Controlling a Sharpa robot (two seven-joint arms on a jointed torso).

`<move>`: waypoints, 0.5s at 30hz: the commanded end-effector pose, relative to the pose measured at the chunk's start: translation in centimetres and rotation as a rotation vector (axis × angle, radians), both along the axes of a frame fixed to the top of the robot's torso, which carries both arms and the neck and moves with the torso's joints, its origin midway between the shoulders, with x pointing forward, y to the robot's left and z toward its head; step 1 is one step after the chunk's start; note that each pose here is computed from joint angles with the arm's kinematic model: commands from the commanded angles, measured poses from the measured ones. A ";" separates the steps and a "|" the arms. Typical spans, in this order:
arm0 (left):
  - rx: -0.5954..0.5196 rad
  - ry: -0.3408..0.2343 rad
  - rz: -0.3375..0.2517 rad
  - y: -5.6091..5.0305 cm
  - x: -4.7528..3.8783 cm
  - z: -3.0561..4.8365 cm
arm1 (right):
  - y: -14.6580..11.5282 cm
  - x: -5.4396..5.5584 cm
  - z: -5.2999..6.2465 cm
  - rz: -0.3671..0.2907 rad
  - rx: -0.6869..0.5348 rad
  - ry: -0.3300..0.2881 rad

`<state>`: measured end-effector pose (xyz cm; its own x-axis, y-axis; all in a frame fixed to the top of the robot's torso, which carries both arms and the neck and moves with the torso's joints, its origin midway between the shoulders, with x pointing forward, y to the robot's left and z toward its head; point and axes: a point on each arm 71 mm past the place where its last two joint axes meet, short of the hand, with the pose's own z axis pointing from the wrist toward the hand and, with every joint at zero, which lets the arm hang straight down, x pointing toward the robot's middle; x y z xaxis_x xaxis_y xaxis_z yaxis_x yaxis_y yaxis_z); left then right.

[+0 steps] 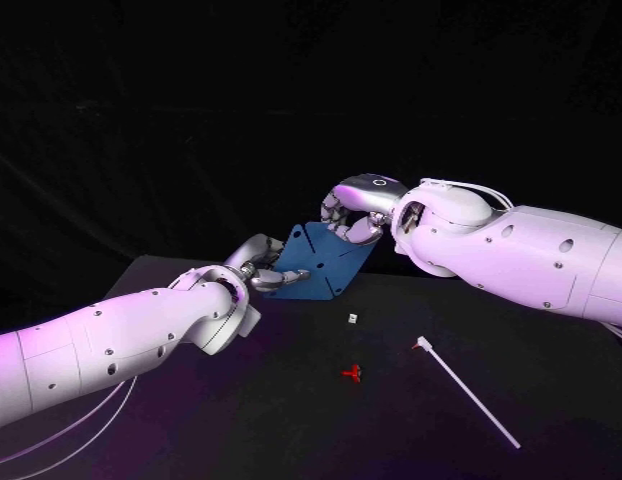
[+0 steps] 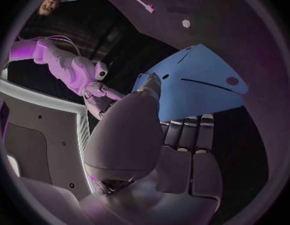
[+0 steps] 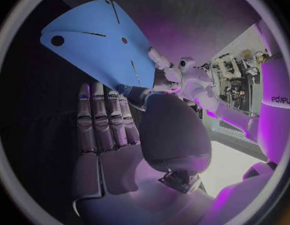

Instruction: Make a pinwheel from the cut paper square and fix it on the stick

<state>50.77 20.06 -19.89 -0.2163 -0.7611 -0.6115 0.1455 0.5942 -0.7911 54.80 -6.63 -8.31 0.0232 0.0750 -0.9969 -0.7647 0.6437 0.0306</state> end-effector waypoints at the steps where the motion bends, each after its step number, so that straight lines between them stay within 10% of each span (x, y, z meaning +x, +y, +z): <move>1: -0.013 0.032 -0.021 -0.3 0.15 -0.13 | 0.3 -0.3 0.2 0.014 0.017 -0.009; 15: -0.022 0.073 -0.039 -0.9 0.31 -0.43 | 0.8 -0.8 0.1 0.033 0.013 -0.019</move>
